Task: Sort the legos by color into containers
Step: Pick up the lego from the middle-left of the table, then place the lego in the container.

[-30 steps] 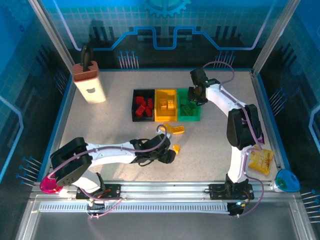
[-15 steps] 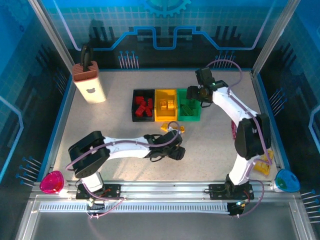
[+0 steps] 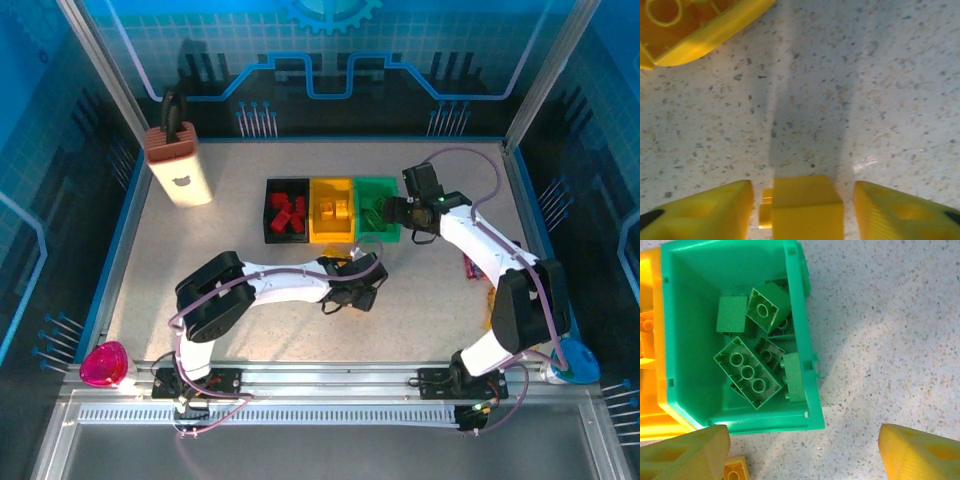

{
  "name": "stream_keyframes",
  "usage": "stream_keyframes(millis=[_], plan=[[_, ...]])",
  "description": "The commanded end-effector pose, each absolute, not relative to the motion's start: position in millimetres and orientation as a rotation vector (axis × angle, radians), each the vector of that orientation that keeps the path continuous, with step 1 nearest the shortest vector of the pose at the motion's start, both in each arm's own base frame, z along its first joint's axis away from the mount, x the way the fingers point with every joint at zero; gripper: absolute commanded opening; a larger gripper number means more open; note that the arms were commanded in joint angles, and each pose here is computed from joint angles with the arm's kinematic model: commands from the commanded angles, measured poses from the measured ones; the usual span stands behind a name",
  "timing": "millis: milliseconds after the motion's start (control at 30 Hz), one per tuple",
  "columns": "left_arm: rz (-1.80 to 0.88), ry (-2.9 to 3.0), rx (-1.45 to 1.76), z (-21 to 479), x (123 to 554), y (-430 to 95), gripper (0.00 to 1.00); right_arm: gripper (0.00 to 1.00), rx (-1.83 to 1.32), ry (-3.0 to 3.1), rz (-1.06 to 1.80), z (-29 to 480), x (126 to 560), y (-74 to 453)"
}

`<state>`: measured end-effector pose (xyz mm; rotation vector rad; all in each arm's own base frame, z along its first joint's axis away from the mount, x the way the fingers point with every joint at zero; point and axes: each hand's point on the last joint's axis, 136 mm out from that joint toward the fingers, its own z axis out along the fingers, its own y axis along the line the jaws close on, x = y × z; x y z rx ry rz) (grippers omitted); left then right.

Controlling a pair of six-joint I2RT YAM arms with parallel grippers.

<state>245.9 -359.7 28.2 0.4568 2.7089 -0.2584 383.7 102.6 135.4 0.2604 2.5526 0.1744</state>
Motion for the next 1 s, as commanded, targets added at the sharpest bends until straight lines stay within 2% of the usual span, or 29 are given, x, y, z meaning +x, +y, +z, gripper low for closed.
stream_keyframes(millis=[0,167,333,700,967], plan=[[-0.127,2.727,0.463,25,246,-345,0.45,0.78,0.310,2.506,0.225,143,384,100],[-0.111,2.710,0.471,33,249,-344,0.32,0.78,0.325,2.514,0.242,136,377,100],[-0.149,2.652,0.449,59,265,-342,0.29,0.78,0.332,2.510,0.236,134,367,96],[-0.217,2.450,0.169,151,400,-287,0.30,0.77,0.339,2.549,0.278,104,326,95],[-0.158,2.452,0.139,146,467,-275,0.32,0.77,0.235,2.555,0.339,99,306,113]])
